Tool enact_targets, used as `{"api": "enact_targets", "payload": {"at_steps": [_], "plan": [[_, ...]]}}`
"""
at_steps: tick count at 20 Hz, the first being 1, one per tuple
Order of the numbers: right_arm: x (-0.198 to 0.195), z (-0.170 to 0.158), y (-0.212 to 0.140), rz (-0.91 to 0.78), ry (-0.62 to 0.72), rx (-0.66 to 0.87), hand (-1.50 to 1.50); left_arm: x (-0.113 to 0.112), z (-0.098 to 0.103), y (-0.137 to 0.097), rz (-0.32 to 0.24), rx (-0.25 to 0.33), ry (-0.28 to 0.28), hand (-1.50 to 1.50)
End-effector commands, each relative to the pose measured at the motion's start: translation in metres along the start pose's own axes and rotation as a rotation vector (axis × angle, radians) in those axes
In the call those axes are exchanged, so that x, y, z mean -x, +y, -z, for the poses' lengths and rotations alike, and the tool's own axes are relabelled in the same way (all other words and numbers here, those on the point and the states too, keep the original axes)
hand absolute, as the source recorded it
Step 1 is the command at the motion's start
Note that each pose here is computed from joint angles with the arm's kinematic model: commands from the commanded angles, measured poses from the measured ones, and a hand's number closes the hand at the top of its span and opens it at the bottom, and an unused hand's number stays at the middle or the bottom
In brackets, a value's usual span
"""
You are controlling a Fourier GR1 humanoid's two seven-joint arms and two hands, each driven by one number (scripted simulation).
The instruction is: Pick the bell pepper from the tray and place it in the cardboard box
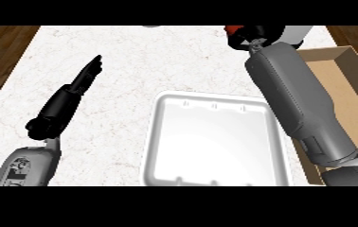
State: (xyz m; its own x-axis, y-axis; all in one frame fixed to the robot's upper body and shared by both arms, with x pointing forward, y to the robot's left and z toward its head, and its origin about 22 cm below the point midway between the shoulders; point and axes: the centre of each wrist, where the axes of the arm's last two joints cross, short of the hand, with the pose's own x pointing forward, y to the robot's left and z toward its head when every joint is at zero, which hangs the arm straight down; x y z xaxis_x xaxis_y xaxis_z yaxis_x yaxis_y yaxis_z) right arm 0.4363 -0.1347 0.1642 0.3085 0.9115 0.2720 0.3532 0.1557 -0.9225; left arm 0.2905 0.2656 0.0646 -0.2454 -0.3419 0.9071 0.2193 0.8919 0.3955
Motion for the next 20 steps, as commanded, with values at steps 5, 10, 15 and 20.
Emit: {"api": "enact_targets", "payload": {"at_steps": [5, 10, 15, 20], "plan": [[0.052, 0.039, -0.055, 0.078, 0.292, 0.198, 1.5, 0.008, -0.003, -0.002, 0.004, -0.009, 0.008, 0.0], [0.103, 0.04, -0.041, 0.068, 0.381, 0.23, 1.5, -0.002, 0.001, -0.005, 0.011, -0.005, -0.004, 0.0], [0.163, 0.059, -0.065, -0.057, 0.417, 0.117, 1.5, 0.006, 0.002, 0.014, 0.011, -0.007, 0.003, 0.0], [0.218, 0.065, -0.067, -0.042, 0.492, -0.174, 1.5, 0.008, -0.004, -0.003, 0.006, -0.002, 0.0, 0.0]]}}
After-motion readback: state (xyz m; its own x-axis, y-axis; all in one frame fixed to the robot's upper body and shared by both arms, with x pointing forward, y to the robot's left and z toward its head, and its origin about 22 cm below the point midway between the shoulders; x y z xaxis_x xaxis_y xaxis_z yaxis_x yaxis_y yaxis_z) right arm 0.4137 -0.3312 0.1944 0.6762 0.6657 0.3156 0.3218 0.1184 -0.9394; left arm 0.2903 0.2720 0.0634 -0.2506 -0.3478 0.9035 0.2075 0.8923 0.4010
